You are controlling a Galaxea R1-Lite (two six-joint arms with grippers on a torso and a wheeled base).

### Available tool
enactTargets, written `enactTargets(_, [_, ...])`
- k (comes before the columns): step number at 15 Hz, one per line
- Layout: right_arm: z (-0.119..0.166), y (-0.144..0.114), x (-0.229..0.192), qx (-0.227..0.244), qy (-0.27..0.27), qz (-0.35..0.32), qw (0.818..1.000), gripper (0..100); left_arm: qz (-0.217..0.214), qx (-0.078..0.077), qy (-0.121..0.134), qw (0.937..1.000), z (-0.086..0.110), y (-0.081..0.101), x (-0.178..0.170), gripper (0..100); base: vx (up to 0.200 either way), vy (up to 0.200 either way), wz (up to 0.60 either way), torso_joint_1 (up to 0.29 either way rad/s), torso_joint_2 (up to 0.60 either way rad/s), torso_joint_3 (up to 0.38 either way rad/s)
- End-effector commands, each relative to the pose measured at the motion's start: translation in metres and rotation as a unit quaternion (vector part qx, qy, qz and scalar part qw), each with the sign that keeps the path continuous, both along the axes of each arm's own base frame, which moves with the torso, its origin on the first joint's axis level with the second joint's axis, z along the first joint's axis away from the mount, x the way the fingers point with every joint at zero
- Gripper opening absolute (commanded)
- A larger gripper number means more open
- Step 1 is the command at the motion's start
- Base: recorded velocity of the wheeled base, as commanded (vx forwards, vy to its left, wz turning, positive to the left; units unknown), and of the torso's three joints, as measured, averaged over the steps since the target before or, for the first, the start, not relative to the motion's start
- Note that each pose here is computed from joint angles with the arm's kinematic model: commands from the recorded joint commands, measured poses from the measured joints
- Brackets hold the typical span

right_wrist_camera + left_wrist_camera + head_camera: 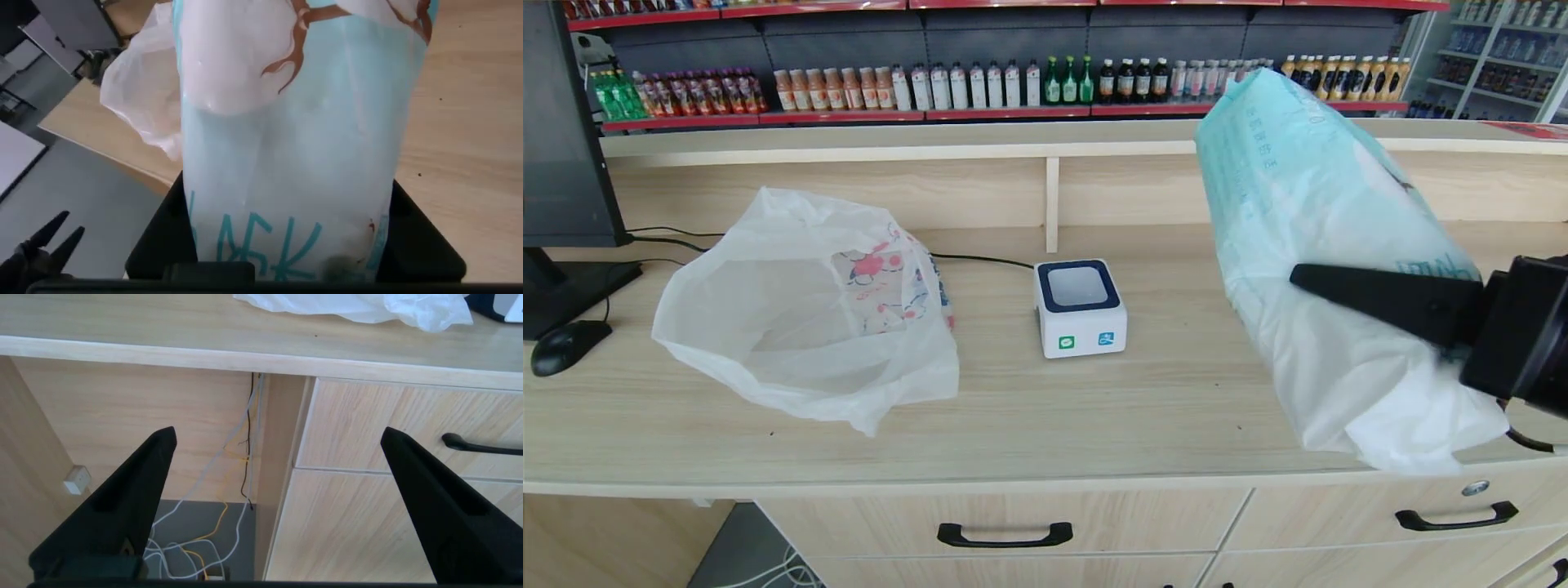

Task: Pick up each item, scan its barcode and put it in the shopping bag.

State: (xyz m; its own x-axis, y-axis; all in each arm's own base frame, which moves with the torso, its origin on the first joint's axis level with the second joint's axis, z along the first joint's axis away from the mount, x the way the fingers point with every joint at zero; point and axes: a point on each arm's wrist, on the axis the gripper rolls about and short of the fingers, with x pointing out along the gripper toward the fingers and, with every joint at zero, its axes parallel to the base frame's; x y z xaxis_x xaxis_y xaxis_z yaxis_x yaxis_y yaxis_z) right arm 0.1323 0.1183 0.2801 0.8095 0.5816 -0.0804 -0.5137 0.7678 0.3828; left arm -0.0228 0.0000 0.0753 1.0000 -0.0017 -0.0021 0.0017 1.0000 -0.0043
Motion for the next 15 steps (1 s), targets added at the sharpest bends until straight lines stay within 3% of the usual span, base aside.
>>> enactTargets(1, [-0.016,0.005,0.006,0.056,0.053,0.037,0.996,0,0.000,0.000,0.000,1.0000,0.000,0.000,0.000,100,0.000,0.000,0.00,0.000,0.00,0.000])
enactTargets(4, [-0.036,0.005,0.000,0.143,0.113,0.112,0.977,0,0.000,0.000,0.000,1.0000,0.000,0.000,0.000,100,0.000,0.000,0.00,0.000,0.00,0.000])
enactTargets(6, [-0.046,0.010,-0.005,0.208,0.157,0.155,0.953,0,0.000,0.000,0.000,1.0000,0.000,0.000,0.000,100,0.000,0.000,0.00,0.000,0.00,0.000])
enactTargets(8, [-0.036,0.017,-0.002,0.335,0.256,0.180,0.889,0,0.000,0.000,0.000,1.0000,0.000,0.000,0.000,100,0.000,0.000,0.00,0.000,0.00,0.000])
enactTargets(9, [-0.027,0.017,0.000,0.372,0.289,0.198,0.859,0,0.000,0.000,0.000,1.0000,0.000,0.000,0.000,100,0.000,0.000,0.00,0.000,0.00,0.000])
enactTargets(10, [-0.022,0.016,0.002,0.392,0.310,0.207,0.841,0,0.000,0.000,0.000,1.0000,0.000,0.000,0.000,100,0.000,0.000,0.00,0.000,0.00,0.000])
enactTargets(12, [-0.022,0.019,0.013,0.447,0.397,0.207,0.775,0,0.000,0.000,0.000,1.0000,0.000,0.000,0.000,100,0.000,0.000,0.00,0.000,0.00,0.000])
enactTargets(15, [-0.036,0.032,0.027,0.461,0.431,0.216,0.745,0,0.000,0.000,0.000,1.0000,0.000,0.000,0.000,100,0.000,0.000,0.00,0.000,0.00,0.000])
